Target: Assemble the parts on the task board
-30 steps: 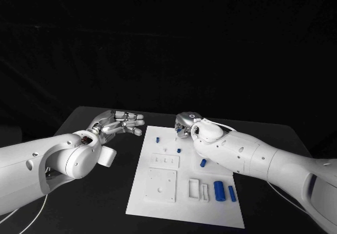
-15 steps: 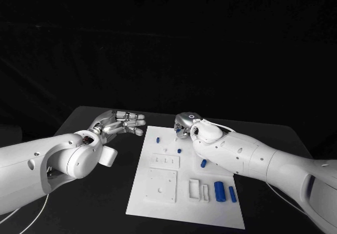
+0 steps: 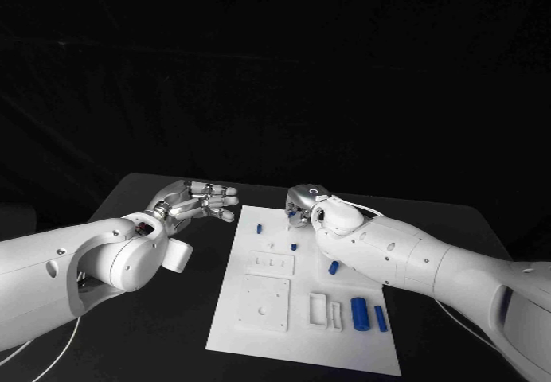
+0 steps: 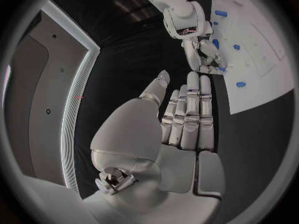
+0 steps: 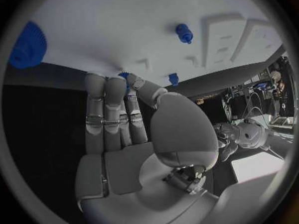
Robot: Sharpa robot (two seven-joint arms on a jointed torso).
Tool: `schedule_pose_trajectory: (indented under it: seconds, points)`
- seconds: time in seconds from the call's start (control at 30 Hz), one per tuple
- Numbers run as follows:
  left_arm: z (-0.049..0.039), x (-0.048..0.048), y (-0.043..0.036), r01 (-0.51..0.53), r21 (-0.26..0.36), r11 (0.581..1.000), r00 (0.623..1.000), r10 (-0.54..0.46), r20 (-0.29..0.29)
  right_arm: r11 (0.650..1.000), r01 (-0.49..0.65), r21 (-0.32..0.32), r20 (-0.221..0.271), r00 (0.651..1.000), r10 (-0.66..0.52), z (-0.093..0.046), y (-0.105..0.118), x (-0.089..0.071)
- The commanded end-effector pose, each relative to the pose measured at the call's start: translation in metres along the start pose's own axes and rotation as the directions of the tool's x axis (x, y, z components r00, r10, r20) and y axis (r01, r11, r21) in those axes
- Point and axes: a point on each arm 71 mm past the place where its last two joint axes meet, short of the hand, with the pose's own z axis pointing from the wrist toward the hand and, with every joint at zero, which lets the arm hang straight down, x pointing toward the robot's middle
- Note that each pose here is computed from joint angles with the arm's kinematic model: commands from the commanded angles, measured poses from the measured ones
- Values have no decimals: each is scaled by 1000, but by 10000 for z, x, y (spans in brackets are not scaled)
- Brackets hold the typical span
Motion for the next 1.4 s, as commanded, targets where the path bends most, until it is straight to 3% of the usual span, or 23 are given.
schedule_pose_trajectory:
  seconds: [0.03,0.7,1.2,1.4]
  points:
    - [8,26,-18,2,7,1000,1000,-2,-18,1000,21,0,-22,1000,-21,-3,-14,39]
    - [12,31,-16,2,4,1000,1000,-2,-20,1000,12,-6,-52,999,-12,3,-28,91]
    - [-1,-12,-11,-1,2,1000,1000,1,-7,1000,-24,-10,25,999,24,-92,-124,-6]
    - [-17,-50,-10,-3,1,1000,1000,3,4,999,-52,5,60,997,52,-195,-286,-152]
